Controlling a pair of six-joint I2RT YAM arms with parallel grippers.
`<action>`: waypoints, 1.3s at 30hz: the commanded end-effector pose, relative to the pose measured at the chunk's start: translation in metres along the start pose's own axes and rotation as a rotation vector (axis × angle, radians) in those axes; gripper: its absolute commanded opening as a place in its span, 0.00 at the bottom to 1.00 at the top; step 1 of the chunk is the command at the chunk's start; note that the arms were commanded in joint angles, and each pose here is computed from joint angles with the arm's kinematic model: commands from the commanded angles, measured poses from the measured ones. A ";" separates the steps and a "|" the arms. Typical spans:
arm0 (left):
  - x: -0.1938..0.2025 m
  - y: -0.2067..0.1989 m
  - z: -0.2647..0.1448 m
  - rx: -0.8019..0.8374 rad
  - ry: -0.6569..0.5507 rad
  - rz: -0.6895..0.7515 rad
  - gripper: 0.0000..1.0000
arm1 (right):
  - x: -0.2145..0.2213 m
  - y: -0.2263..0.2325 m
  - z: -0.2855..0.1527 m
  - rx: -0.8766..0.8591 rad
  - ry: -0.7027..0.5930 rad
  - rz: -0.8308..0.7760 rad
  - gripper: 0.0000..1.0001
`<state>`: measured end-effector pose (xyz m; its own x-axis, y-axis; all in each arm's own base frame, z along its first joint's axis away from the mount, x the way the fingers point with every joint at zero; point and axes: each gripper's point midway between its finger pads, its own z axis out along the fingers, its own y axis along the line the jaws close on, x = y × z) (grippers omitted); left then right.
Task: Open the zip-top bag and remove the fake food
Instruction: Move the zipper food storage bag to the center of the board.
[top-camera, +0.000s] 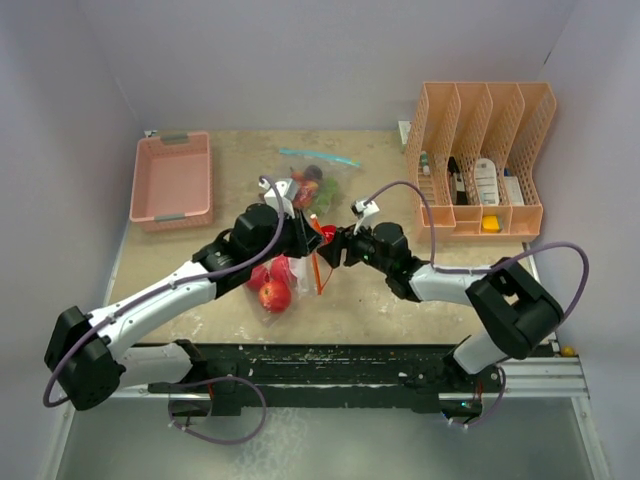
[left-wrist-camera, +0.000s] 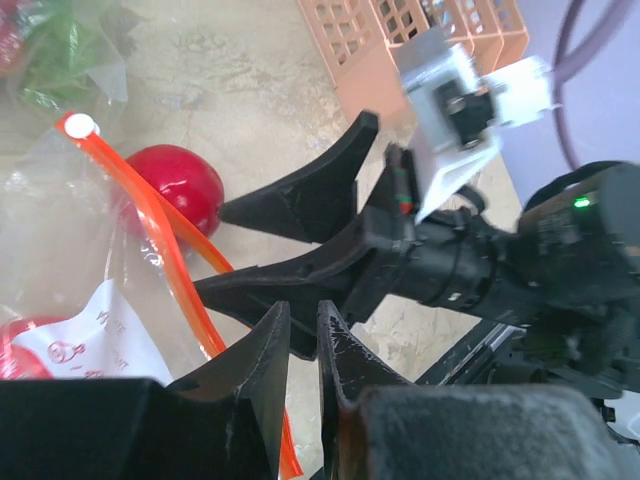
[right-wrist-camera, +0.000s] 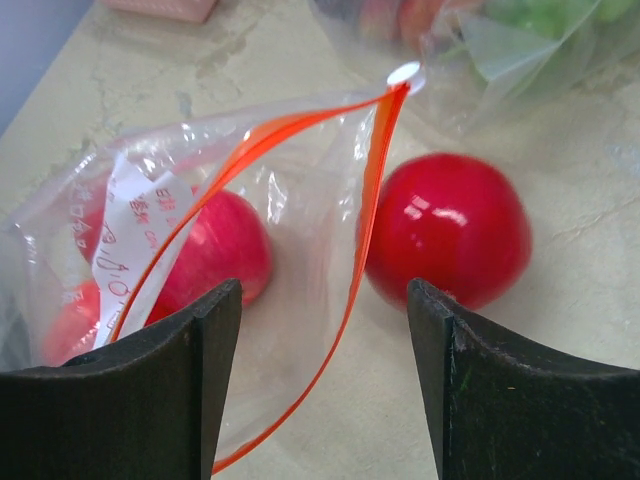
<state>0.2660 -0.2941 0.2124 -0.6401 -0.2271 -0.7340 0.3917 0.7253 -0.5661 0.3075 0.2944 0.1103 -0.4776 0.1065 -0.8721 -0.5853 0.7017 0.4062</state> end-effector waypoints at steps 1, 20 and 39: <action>-0.029 -0.009 -0.025 0.004 -0.107 0.003 0.21 | -0.002 0.011 0.008 -0.015 -0.003 0.002 0.69; -0.048 0.008 -0.019 -0.104 -0.127 0.094 0.41 | -0.015 0.030 -0.037 -0.005 -0.068 0.014 0.00; -0.046 0.024 0.136 -0.189 0.049 0.187 0.98 | -0.061 -0.054 -0.226 0.661 -0.208 0.110 0.00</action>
<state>0.3795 -0.3386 0.1795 -0.6227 -0.0547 -0.7805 0.3493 0.8732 -0.3399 0.2292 0.1334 0.2077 -0.3414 0.2635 -0.9022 -0.1728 0.9259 0.3358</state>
